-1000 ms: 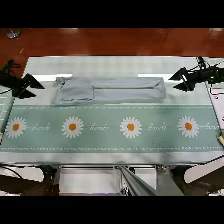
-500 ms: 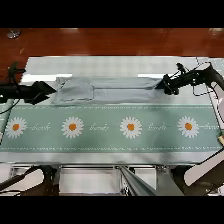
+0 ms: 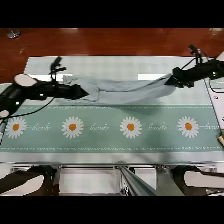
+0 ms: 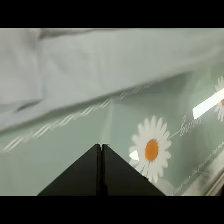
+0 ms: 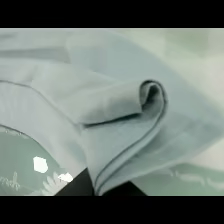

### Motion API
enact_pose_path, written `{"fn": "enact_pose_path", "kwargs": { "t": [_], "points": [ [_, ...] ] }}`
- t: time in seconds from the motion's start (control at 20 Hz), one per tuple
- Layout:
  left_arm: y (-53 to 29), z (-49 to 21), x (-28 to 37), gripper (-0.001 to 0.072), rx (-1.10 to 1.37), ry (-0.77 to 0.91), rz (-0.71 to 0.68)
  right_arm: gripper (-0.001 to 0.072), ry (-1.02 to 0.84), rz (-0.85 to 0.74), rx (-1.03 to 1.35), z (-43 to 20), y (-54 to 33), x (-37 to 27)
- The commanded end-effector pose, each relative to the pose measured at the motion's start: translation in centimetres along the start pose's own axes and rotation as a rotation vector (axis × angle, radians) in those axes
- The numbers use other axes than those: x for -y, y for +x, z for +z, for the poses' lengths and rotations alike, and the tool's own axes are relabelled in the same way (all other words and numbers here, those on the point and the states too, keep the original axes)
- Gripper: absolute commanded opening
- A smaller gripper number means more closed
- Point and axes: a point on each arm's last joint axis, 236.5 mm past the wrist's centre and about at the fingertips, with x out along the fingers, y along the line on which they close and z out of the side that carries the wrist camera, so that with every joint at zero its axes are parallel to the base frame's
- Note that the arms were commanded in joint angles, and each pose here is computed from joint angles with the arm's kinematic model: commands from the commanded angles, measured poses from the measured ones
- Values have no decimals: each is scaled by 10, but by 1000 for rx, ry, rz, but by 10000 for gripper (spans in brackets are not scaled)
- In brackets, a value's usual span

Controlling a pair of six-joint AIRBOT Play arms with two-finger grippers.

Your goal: Fold the shirts.

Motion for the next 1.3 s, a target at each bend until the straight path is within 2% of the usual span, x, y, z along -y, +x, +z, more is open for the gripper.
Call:
{"fn": "enact_pose_path", "kwargs": {
  "t": [0.0,0.15,0.4,0.65,0.75,0.85,1.0,1.1,1.25],
  "points": [
    [63,8,59,18,50,80,-24,24,-68,-95,89,-55,-45,-11],
    [128,-4,98,18,-44,145,-20,24,-53,-117,148,-98,-70,-24],
    [220,-76,134,18,-343,149,-22,24,-65,-111,226,-114,-98,-44],
    [254,-159,172,19,-539,147,-77,25,-66,-109,226,-115,-98,-45],
    [250,-166,183,21,-562,171,-103,25,-66,-108,231,-113,-98,-45],
    [237,-142,180,20,-553,159,-110,25,-69,-107,231,-113,-99,-45],
    [189,-63,151,20,-477,117,-102,25,-96,-92,248,-101,-106,-57],
    [138,-3,122,20,-384,103,-57,25,-140,-68,236,-87,-103,-77],
    [33,69,68,21,-223,125,110,25,-215,-6,202,-58,-78,-124]
  ]
}}
